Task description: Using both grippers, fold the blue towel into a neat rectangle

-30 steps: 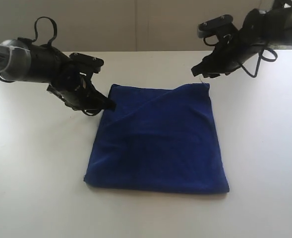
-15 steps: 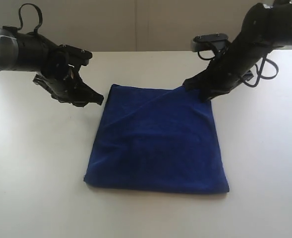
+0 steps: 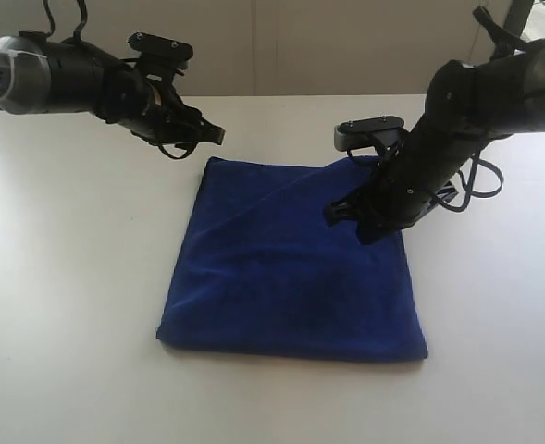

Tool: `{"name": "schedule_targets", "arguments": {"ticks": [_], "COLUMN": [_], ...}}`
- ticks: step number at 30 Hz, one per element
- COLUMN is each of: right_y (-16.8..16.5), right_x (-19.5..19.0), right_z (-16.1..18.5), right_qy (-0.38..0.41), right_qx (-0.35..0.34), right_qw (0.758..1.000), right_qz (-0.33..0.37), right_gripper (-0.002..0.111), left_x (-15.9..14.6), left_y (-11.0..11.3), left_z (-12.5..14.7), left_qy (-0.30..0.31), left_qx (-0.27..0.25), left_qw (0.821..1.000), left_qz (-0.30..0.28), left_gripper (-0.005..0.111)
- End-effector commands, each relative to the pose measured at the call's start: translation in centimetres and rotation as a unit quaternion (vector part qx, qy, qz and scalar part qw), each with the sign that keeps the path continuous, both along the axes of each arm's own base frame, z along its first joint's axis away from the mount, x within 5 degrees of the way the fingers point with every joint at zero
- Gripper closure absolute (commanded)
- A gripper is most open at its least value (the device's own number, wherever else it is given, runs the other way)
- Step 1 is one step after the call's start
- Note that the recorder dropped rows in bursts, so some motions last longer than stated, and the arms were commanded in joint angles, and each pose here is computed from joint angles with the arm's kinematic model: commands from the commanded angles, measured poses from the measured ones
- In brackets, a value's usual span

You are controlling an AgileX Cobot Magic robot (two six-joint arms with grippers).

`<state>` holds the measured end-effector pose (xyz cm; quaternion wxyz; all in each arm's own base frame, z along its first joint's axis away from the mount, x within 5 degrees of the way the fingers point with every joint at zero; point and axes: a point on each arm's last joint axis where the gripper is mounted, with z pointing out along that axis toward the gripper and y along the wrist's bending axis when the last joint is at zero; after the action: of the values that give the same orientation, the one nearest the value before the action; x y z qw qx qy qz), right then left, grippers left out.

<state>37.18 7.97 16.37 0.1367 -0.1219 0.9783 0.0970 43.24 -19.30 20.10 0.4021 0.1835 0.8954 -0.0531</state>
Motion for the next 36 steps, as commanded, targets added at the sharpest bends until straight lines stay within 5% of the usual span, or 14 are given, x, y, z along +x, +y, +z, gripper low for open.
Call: {"name": "schedule_targets", "arguments": {"ticks": [1,28,36], "right_y": [-0.1,0.0,0.0], "right_x": [0.0,0.0,-0.1], "right_z": [0.4,0.4,0.4], "right_qy": [-0.013,-0.013,-0.006], "right_qx": [-0.001,0.001,0.001], "right_qw": [1.0,1.0,1.0], "right_qz": [-0.003,-0.007,-0.006], "right_gripper": [0.108,0.108,0.108], "left_x": [-0.4,-0.6,-0.1], "left_y": [-1.4,-3.3,-3.6], "left_z": [0.1,-3.9,-4.4], "left_qy": [0.001,0.08,0.058], "left_qx": [-0.019,-0.112,-0.128], "left_qw": [1.0,0.989,0.988], "left_qz": [-0.006,0.061,0.058], "left_gripper": [0.054,0.055,0.055]}}
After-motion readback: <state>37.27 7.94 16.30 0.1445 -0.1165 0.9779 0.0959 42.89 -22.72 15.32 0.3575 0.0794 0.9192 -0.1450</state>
